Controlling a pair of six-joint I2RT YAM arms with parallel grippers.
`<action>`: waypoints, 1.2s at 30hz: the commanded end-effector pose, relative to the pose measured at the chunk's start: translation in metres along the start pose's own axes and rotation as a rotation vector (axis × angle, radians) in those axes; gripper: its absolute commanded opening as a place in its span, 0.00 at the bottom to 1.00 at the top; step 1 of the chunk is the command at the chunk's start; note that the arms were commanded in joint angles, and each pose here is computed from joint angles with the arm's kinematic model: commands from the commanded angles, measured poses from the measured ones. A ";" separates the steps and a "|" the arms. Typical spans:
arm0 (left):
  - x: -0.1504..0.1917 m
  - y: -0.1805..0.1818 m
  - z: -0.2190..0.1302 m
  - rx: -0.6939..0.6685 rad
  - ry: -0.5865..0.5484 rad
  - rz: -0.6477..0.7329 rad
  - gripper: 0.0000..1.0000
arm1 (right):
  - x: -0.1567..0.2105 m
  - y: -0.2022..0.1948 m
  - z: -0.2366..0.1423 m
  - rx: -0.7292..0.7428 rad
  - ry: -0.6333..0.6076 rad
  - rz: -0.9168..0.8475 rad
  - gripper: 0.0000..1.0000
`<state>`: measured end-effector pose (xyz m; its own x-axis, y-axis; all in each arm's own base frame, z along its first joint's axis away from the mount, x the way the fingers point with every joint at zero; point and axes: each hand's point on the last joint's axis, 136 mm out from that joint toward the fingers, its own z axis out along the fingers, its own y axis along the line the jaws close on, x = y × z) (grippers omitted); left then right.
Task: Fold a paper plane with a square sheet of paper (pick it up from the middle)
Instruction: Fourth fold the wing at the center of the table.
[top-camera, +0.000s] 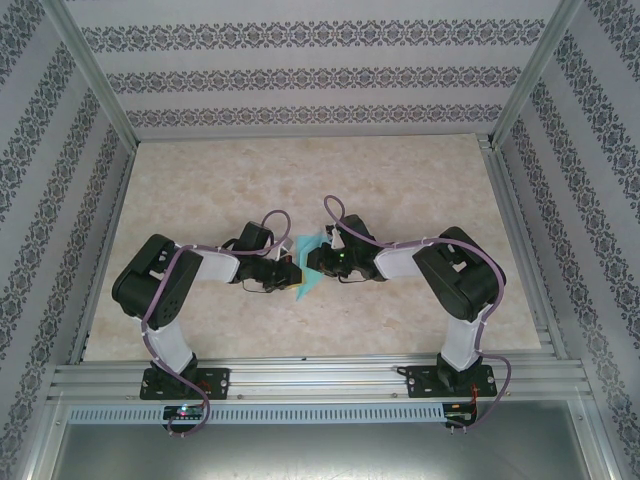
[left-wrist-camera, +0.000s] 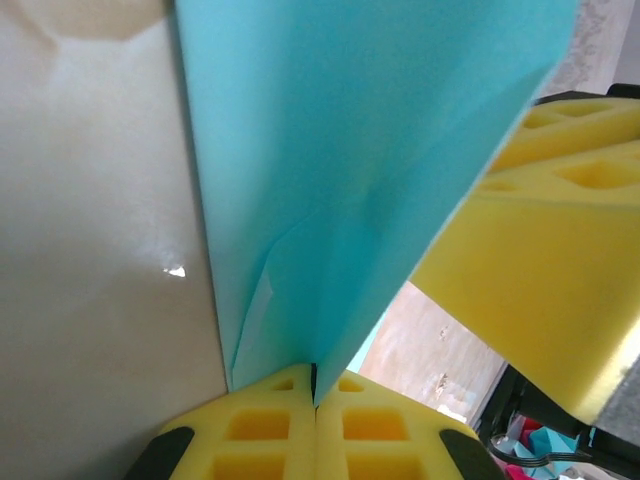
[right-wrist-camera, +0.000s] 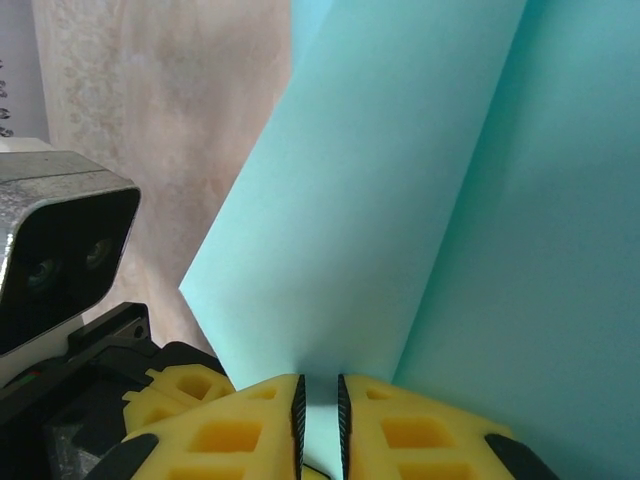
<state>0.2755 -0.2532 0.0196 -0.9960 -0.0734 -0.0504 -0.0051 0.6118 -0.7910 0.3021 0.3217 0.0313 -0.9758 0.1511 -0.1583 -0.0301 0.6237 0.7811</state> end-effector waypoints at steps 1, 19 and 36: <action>0.004 0.012 0.001 0.020 0.008 -0.070 0.05 | -0.013 0.022 -0.004 -0.067 -0.014 -0.029 0.20; -0.001 0.017 -0.005 0.057 0.020 -0.158 0.04 | -0.021 0.005 0.016 -0.030 -0.005 0.016 0.20; 0.010 0.030 -0.010 -0.007 0.036 -0.163 0.15 | -0.013 -0.028 0.023 0.075 0.016 0.074 0.20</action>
<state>0.2771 -0.2476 0.0241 -0.9936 -0.1027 0.0464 -0.0936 0.5221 -0.8477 0.3199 0.3346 0.0246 -0.9796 0.1528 -0.1306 -0.0126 0.6021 0.7983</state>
